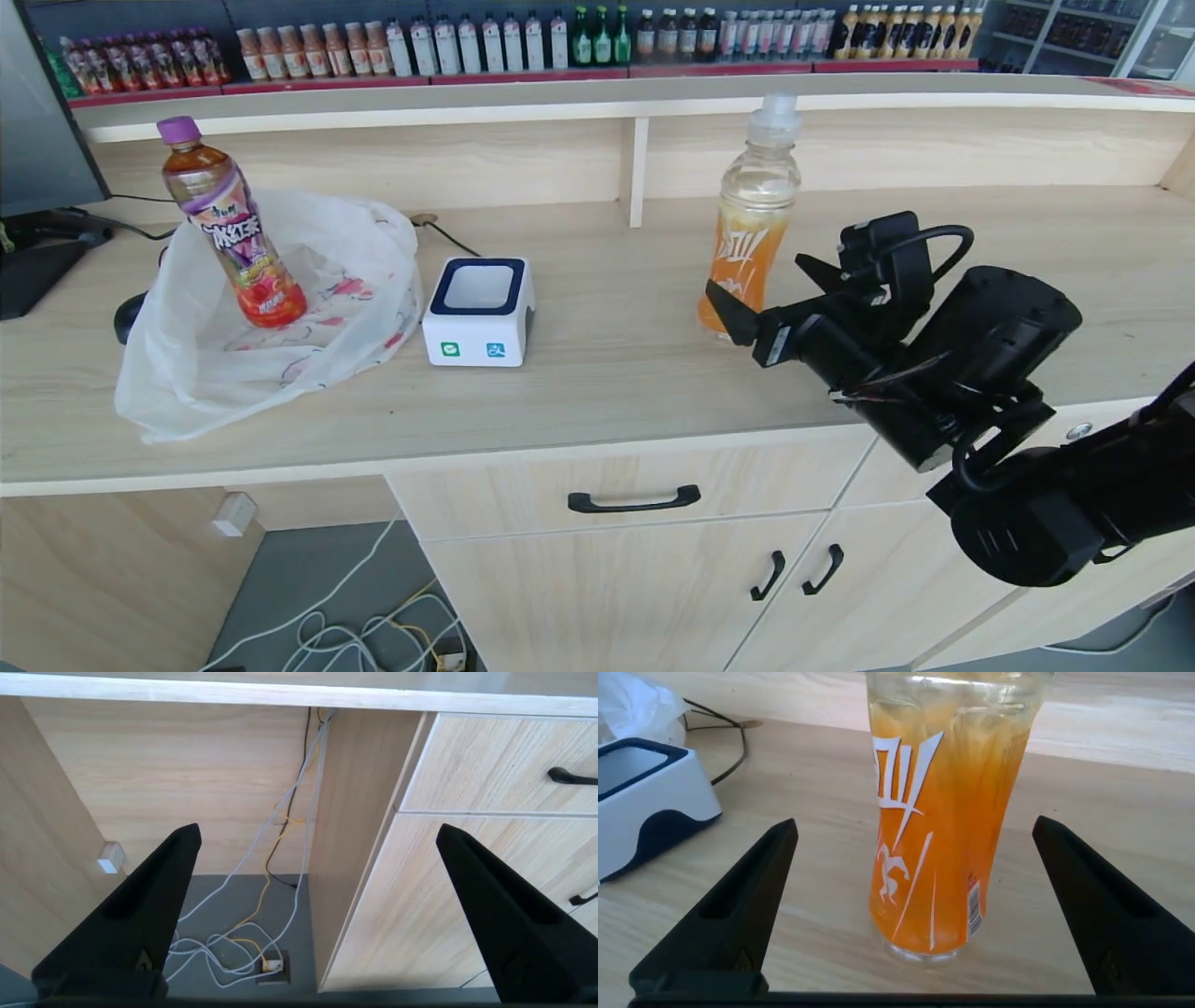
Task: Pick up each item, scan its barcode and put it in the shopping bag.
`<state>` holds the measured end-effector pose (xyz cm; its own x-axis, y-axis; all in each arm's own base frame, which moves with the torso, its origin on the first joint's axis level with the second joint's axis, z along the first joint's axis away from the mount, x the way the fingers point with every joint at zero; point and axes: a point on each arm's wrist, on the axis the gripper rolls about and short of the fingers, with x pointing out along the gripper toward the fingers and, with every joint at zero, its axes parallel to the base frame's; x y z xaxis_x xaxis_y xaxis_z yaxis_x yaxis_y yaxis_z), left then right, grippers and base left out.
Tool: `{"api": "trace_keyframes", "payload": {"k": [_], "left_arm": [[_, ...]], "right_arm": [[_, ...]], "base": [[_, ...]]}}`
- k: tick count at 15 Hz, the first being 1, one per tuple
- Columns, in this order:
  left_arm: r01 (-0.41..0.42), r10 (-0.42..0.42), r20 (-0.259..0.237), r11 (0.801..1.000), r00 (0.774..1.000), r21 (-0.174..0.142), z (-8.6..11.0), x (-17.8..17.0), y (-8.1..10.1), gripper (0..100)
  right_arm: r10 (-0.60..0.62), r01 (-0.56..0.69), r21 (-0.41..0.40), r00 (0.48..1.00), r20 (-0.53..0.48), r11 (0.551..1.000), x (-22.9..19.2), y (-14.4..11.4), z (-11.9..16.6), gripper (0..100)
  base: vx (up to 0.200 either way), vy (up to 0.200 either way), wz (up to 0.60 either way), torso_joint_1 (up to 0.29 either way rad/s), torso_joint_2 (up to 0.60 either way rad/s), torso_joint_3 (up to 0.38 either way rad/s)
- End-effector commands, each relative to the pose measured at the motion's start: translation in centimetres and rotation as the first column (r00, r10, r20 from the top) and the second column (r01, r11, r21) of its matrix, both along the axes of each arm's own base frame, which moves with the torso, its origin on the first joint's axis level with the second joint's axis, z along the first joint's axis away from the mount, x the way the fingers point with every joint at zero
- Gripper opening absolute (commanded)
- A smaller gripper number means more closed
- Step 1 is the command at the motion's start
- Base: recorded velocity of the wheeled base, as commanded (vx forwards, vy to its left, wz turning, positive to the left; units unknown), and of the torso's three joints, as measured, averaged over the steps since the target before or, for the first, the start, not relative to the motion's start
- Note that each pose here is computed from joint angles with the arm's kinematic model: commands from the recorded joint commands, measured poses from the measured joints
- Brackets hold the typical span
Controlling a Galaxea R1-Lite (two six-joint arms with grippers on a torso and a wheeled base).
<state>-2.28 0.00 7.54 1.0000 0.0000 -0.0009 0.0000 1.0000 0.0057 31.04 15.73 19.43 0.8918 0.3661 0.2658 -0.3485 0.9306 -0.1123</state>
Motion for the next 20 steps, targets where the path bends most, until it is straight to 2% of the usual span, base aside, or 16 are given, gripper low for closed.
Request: {"api": "trace_keyframes", "payload": {"k": [1,5,12,15,20], "left_arm": [[0.000,0.000,0.001,1.000,1.000,0.000,0.0,0.0,0.0,100],[0.000,0.000,-0.002,1.000,1.000,0.000,0.0,0.0,0.0,100],[0.000,0.000,-0.002,1.000,1.000,0.000,0.0,0.0,0.0,100],[0.000,0.000,-0.001,1.000,1.000,0.000,0.0,0.0,0.0,100],[0.000,0.000,-0.002,1.000,1.000,0.000,0.0,0.0,0.0,100]], "right_arm": [[-0.012,0.012,0.012,1.000,0.023,1.000,1.4,0.3,1.8,100],[-0.030,0.030,0.003,1.000,0.004,1.000,2.6,0.0,1.2,100],[-0.036,0.035,0.008,0.999,0.016,0.999,4.1,0.7,1.8,100],[-0.082,0.082,0.013,0.997,-0.007,0.997,4.2,1.0,1.6,100],[-0.096,0.095,0.039,0.995,0.029,0.995,5.9,1.7,2.1,100]], "base": [[0.000,0.000,0.00,0.000,0.00,0.000],[0.000,0.000,0.00,0.000,0.00,0.000],[0.000,0.000,0.00,0.000,0.00,0.000],[0.000,0.000,0.00,0.000,0.00,0.000],[0.000,0.000,0.00,0.000,0.00,0.000]]}}
